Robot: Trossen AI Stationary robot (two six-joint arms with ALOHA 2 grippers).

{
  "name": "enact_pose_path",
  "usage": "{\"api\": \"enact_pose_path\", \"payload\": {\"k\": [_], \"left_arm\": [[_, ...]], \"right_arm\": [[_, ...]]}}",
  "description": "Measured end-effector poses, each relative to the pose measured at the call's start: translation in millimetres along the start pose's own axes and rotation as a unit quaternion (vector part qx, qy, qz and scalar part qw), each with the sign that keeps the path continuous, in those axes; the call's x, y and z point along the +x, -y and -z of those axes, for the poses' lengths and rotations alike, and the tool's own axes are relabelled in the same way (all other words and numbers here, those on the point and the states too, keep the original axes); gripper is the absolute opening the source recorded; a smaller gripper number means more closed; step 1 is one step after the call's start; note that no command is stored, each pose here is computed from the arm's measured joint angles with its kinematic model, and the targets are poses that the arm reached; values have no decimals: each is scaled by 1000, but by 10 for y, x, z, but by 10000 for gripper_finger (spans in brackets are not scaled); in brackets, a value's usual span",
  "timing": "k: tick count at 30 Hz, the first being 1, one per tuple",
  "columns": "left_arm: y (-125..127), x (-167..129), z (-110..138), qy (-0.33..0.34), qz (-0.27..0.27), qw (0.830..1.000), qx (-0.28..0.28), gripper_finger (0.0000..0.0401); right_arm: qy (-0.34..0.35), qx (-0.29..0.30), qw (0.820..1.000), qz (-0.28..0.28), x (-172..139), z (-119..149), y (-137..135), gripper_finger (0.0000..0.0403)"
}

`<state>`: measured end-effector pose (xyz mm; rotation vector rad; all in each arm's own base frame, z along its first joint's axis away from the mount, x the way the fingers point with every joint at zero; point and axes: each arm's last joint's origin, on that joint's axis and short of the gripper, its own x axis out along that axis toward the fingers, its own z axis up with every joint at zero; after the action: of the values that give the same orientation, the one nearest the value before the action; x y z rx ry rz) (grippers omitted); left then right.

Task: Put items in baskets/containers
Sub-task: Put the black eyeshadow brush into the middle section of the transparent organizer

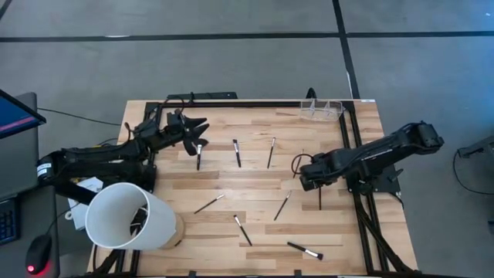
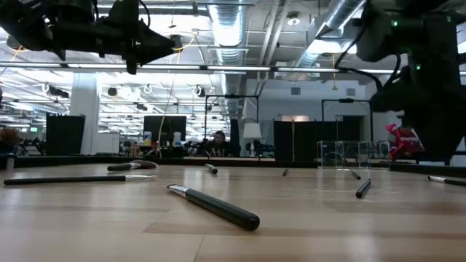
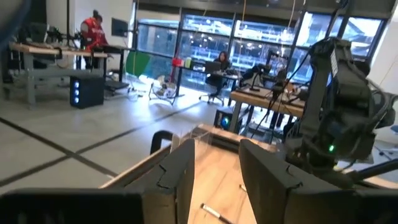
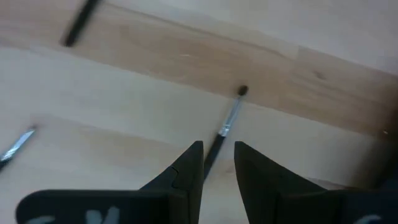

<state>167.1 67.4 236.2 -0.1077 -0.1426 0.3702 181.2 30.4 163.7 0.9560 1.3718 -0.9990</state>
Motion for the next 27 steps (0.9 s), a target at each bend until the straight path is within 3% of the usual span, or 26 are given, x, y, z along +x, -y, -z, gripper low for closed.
{"api": "enact_pose_path", "payload": {"k": [9,18,27], "left_arm": [[-1,0,-28,14,0,1000,16,124],[-2,0,-30,16,0,1000,16,124],[-2,0,-28,14,0,1000,12,124]], "right_arm": [[-8,8,999,52,161,0,-52,82],[-3,11,999,31,175,-8,-99,82],[-3,13,999,45,233,-12,-119,73]]}}
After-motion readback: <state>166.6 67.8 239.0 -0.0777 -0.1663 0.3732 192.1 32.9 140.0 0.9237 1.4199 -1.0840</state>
